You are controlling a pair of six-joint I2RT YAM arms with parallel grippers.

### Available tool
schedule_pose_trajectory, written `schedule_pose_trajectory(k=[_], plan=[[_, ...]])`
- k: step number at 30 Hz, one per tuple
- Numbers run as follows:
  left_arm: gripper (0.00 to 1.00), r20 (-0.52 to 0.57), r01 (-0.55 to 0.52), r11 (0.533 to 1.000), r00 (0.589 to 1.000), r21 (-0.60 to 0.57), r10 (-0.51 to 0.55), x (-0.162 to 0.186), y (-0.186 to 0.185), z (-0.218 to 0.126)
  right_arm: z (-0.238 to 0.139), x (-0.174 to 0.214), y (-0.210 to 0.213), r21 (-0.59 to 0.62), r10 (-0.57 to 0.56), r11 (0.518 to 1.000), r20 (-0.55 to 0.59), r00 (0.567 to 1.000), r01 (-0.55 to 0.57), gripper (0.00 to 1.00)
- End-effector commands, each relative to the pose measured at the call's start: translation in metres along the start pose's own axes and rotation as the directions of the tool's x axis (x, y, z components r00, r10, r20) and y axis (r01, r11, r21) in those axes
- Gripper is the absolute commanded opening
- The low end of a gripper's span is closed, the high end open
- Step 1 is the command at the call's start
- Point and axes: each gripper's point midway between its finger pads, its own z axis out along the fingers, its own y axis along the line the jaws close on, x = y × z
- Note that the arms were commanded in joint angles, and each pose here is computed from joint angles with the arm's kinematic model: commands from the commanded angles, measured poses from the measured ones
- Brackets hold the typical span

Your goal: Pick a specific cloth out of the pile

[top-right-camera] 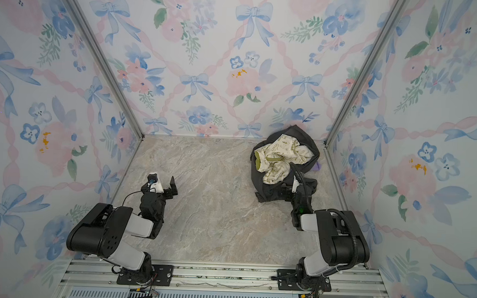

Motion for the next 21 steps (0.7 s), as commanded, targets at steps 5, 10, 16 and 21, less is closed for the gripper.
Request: schedule_pose_trajectory(k=[5,10,16,21], plan=[[0.98,0.014,-0.014,1.000,1.000,0.014,0.014,-0.0027,-0.0017,-0.0004,0.0025,-0.0137,-0.0010,0.005,0.012,1.000,0.044,0.999,-0.013,0.97],[0.98,0.012,-0.014,1.000,1.000,0.013,0.014,-0.0019,-0.0017,0.0000,0.0026,-0.0133,-0.0011,0.006,0.012,1.000,0.042,0.999,-0.012,0.97],[0.98,0.015,-0.013,1.000,1.000,0.014,0.013,-0.0030,-0.0018,-0.0002,0.0027,-0.0133,-0.0013,0.006,0.012,1.000,0.041,0.999,-0.012,0.97],[0.98,0.015,-0.013,1.000,1.000,0.014,0.013,-0.0029,-0.0017,-0.0005,0.0024,-0.0130,-0.0009,0.005,0.013,1.000,0.041,0.999,-0.013,0.97]])
